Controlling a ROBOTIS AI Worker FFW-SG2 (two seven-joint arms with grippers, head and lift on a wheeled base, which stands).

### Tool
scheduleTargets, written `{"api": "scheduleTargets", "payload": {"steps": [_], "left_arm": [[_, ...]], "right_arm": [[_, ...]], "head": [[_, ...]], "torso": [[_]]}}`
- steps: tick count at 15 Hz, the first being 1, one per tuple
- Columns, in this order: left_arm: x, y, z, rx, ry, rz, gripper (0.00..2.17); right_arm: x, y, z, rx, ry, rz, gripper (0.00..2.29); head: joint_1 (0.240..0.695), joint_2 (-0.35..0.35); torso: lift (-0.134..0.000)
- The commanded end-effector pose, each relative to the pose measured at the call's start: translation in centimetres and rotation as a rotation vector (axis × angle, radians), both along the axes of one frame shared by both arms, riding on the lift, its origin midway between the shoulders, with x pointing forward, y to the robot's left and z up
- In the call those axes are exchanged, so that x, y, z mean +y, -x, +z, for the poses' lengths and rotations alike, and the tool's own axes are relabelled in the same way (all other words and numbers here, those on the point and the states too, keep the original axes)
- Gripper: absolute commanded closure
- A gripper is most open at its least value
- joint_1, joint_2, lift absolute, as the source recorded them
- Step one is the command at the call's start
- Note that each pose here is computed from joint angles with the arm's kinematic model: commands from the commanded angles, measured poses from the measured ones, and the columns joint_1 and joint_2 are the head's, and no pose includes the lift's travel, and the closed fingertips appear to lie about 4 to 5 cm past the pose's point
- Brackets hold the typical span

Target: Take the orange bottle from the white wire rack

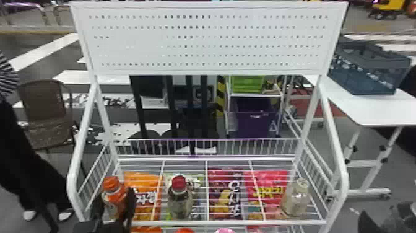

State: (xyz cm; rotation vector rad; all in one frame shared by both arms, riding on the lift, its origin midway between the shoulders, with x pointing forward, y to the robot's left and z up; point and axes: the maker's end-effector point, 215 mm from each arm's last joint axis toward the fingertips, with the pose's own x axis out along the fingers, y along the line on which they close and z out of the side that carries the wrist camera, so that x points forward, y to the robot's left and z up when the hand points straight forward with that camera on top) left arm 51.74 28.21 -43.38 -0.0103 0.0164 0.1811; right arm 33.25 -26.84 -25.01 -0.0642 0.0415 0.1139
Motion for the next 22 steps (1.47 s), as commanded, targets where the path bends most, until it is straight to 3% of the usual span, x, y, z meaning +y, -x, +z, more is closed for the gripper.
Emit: {"api": "scheduleTargets", "payload": {"steps": [1, 5, 7, 9, 12, 17, 22], "left_arm": [[-0.2, 0.1, 0.3, -0.006, 0.004, -0.002, 1.53], [-1.4, 0.9, 3.4, -0.05, 0.017, -0.017, 1.53], [-1.9, 1.4, 5.0, -0.033, 0.011, -0.028, 1.53], [-3.1, 1.9, 7.8, -0.045, 0.02, -0.052, 1.53], [-4.6, 3.5, 10.3, -0.016, -0.022, -0.085, 1.53], [-2.1, 6.9, 15.5, -0.021, -0.044, -0.037, 1.53], [-2.2, 11.2, 18.0, -0.016, -0.026, -0.033, 1.53]], "right_arm": [[0.0, -0.2, -0.2, 0.008, -0.004, -0.001, 0.83], [0.1, -0.3, -0.1, 0.005, -0.008, 0.0, 0.83], [0.2, -0.3, -0.1, 0.005, -0.009, 0.001, 0.83], [0.3, -0.3, -0.1, 0.005, -0.012, 0.003, 0.83], [0.4, -0.3, 0.1, 0.0, -0.014, 0.006, 0.83], [0.6, -0.3, 0.4, -0.008, -0.02, 0.008, 0.83], [0.7, -0.3, 0.4, -0.008, -0.021, 0.011, 0.83]], "head": [[0.499, 0.0], [0.499, 0.0], [0.499, 0.0], [0.499, 0.0], [0.499, 0.0], [0.499, 0.0], [0.499, 0.0]], "torso": [[0.0], [0.0], [0.0], [0.0], [0.0], [0.0], [0.0]]}}
